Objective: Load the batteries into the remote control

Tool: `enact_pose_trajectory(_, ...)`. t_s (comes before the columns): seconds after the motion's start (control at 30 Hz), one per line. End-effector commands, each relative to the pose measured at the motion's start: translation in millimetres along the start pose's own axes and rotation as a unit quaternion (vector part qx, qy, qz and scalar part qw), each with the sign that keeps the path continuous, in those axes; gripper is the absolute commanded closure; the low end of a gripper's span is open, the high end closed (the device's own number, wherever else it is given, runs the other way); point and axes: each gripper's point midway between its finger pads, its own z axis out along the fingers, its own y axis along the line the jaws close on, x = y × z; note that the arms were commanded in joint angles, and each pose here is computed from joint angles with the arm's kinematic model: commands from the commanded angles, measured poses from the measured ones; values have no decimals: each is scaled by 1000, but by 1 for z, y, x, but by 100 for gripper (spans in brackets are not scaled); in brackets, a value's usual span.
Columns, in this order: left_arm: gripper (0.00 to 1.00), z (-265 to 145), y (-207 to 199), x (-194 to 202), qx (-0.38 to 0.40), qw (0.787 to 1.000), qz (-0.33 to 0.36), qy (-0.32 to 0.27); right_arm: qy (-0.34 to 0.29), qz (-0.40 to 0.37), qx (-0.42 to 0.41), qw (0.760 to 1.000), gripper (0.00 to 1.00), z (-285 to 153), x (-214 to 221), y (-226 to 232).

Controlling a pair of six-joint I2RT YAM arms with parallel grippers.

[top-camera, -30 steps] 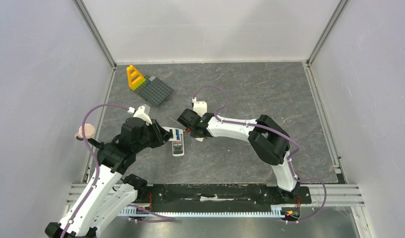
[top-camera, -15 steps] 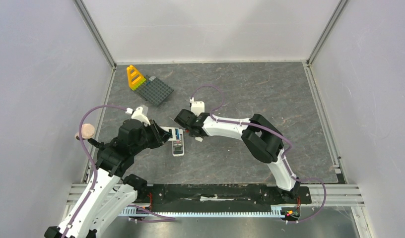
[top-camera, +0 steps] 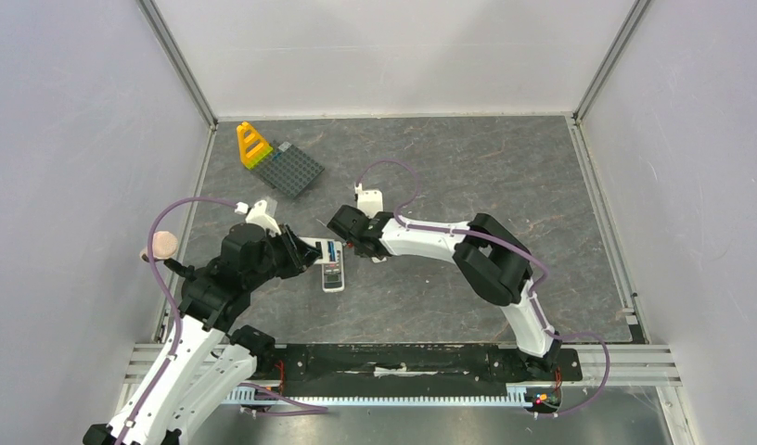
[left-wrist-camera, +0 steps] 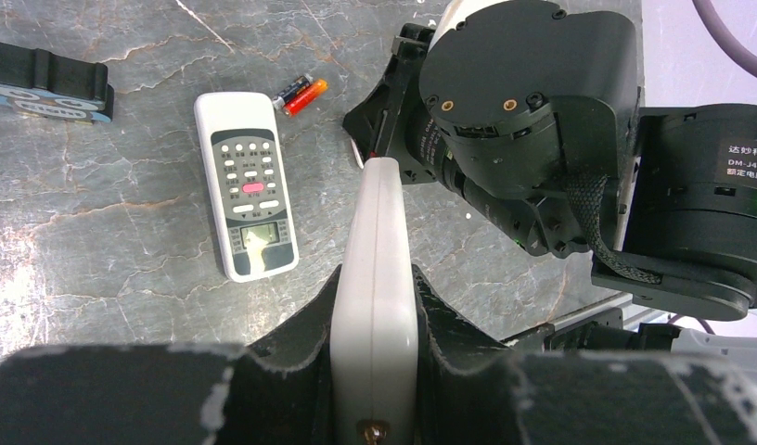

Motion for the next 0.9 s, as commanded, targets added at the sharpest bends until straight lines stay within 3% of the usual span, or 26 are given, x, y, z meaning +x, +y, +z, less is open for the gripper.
enact_pose_trajectory(0.0, 98, 1, -14, -2, 44, 999, -6, -9, -40, -23, -44, 998, 100, -39, -26, -13)
enact_pose_trajectory(0.23, 98, 8, -34, 2, 102, 994, -27, 1, -57, 35, -190, 979, 100, -106, -66, -38)
enact_pose_trajectory(0.43, 98, 8, -69, -9, 188, 980, -71, -6, -92, 84, -343, 931, 100, -193, -111, -51)
enact_pose_trajectory(0.53, 98, 3, -93, -17, 250, 962, -110, -9, -100, 119, -431, 889, 100, -244, -123, -46)
enact_pose_trajectory(0.7, 98, -6, -114, -25, 306, 938, -161, 1, -85, 196, -574, 790, 100, -313, -128, -34)
enact_pose_trajectory(0.87, 98, -22, -134, -31, 350, 916, -195, 25, -71, 237, -661, 708, 100, -358, -126, -38)
